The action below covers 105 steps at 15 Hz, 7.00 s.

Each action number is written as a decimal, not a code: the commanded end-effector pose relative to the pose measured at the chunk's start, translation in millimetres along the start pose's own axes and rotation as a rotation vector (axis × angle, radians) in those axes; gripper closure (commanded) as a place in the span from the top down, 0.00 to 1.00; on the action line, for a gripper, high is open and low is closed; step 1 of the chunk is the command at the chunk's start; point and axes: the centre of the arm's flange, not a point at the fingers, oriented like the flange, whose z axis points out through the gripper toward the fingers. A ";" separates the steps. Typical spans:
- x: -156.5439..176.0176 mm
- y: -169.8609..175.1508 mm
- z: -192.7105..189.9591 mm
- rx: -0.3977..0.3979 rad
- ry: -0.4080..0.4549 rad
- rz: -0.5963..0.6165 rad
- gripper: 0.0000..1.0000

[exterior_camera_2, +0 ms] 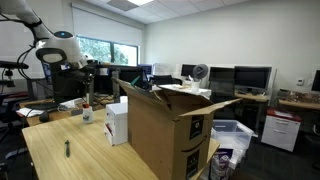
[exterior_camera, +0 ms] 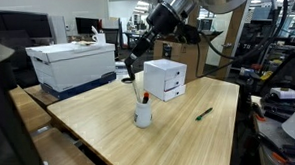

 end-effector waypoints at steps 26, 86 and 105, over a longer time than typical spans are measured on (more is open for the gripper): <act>-48.4 0.8 -3.0 -0.124 -0.177 0.004 0.96; -164.9 64.5 35.3 -0.076 -0.918 -0.399 1.00; -192.7 93.1 39.4 -0.045 -0.878 -0.377 1.00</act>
